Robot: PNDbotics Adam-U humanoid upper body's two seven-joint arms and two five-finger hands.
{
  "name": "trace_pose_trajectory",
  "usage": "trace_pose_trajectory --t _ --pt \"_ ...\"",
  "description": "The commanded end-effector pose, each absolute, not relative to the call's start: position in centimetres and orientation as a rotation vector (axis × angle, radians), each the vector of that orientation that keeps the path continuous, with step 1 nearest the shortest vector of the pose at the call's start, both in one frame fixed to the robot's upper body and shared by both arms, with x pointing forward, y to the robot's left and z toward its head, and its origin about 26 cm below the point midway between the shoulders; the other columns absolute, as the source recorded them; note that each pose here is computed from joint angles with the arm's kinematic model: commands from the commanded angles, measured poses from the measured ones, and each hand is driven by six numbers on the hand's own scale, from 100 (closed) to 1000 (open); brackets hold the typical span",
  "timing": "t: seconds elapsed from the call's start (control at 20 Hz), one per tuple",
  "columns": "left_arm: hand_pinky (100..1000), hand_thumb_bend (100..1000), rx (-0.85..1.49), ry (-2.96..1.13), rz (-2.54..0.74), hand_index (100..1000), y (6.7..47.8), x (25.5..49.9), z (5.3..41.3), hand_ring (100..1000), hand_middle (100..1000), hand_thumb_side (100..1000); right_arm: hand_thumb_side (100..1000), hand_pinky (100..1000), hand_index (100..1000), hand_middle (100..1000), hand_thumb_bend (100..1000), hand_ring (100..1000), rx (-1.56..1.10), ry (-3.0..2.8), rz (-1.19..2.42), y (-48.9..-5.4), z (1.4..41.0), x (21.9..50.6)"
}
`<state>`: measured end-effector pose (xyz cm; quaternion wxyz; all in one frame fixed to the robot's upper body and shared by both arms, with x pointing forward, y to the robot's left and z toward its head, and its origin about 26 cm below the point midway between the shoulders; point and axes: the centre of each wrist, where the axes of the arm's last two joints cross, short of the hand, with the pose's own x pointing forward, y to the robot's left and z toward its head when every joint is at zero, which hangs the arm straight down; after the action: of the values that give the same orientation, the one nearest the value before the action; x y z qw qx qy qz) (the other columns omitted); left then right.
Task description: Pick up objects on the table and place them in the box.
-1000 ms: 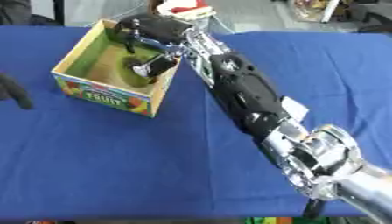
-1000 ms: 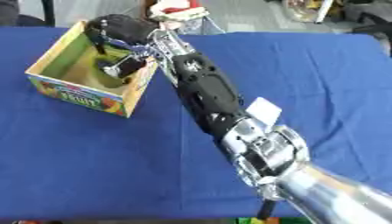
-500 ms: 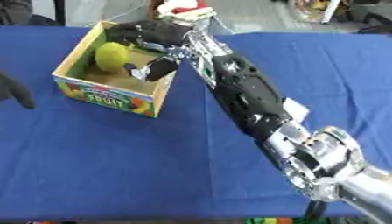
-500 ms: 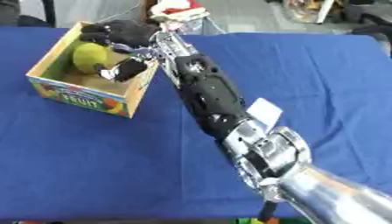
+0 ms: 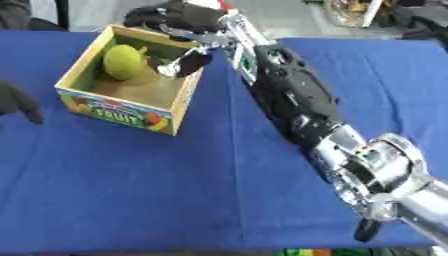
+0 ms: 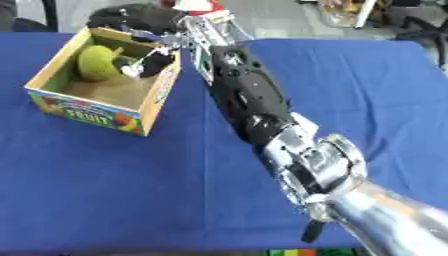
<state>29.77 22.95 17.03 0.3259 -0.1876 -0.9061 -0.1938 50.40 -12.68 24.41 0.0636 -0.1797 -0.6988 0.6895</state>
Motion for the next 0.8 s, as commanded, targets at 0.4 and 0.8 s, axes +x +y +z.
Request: trace_pose_trajectory --t 0.4,0.8 --pt "417 100 -0.394 -2.406 -0.519 712 24.2 29.5 17.8 511 407 748 437 924 1000 947 100 933 -0.478 -2.142 2.174 -19.4 31.2 48.8" --pt "412 100 -0.341 -2.397 -0.506 710 24.8 29.4 17.6 510 404 752 489 935 1000 977 100 961 -0.385 -2.044 2.257 -25.4 31.4 46.2"
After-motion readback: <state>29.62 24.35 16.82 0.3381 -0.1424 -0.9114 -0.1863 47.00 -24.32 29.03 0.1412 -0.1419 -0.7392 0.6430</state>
